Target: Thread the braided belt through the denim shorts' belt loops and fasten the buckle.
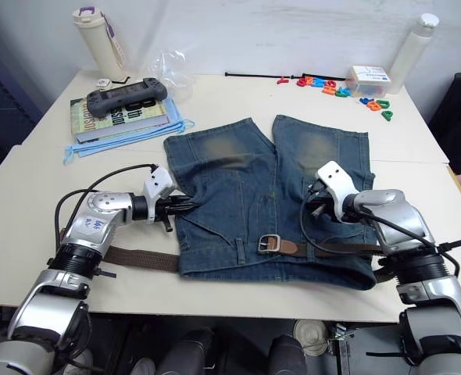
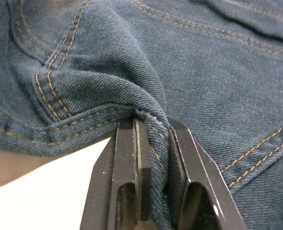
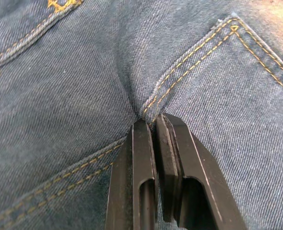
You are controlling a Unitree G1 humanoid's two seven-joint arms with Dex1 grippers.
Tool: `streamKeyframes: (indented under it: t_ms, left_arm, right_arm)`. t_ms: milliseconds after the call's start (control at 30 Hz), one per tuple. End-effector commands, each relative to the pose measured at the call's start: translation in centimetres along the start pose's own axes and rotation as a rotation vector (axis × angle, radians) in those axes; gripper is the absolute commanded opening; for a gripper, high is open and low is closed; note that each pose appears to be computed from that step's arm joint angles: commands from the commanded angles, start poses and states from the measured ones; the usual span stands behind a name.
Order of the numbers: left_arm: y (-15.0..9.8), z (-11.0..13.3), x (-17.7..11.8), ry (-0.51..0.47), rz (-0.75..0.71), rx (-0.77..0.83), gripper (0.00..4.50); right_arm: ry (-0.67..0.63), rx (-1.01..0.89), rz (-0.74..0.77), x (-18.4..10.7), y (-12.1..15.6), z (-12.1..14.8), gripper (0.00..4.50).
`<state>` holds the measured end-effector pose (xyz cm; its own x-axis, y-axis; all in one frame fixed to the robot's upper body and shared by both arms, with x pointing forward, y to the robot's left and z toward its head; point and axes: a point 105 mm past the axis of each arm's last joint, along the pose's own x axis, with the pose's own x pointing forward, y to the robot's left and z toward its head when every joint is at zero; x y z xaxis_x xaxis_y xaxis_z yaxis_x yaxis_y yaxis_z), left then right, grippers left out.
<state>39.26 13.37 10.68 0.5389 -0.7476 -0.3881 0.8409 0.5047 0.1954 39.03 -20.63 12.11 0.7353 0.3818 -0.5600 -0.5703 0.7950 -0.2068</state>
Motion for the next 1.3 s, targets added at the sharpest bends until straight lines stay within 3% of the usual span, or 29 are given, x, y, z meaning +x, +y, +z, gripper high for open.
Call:
streamKeyframes:
  t_ms: [33, 267, 567, 667, 700, 833, 867, 933, 1033, 1167, 1300]
  left_arm:
    - [1.5, -0.6, 1.7, 0.069, 0.112, 0.042, 0.61]
    - [5.0, 1.9, 2.3, 0.017, 0.357, 0.101, 0.61]
    - [6.2, 3.5, 2.0, -0.044, 0.443, 0.121, 0.61]
    - [6.1, 4.6, 1.9, -0.105, 0.426, 0.105, 0.61]
    - [6.2, 5.0, 1.7, -0.124, 0.421, 0.113, 0.91]
    - [6.4, 6.3, 1.0, -0.19, 0.418, 0.112, 2.05]
    - [6.5, 6.8, 0.6, -0.218, 0.417, 0.101, 2.56]
    - [6.5, 7.9, -0.3, -0.292, 0.394, 0.075, 2.97]
    - [5.6, 9.4, -2.8, -0.401, 0.348, 0.06, 3.09]
    - [3.0, 10.2, -6.5, -0.513, 0.276, -0.003, 3.09]
    - [-0.4, 10.9, -10.9, -0.618, 0.175, -0.239, 3.09]
  right_arm:
    - [-0.006, -0.01, -0.182, 0.9, -3.3, 0.2, 0.0]
    - [-0.084, -0.038, -0.337, 1.5, -6.0, 2.3, 0.0]
    - [-0.117, -0.003, -0.41, 0.9, -7.3, 2.1, 0.0]
    - [-0.175, 0.006, -0.408, 0.4, -7.4, 3.4, 0.0]
    - [-0.2, 0.008, -0.413, 0.0, -7.5, 3.9, 0.0]
    - [-0.271, 0.008, -0.426, -1.4, -8.0, 5.5, 1.27]
    - [-0.292, 0.008, -0.425, -1.8, -8.0, 6.0, 1.82]
    - [-0.342, 0.006, -0.414, -3.0, -7.7, 7.2, 2.3]
    - [-0.425, -0.008, -0.342, -5.3, -5.8, 9.1, 3.87]
    - [-0.495, -0.025, -0.217, -7.6, -2.3, 10.2, 3.97]
    - [-0.571, -0.089, -0.026, -9.8, 3.4, 10.8, 3.97]
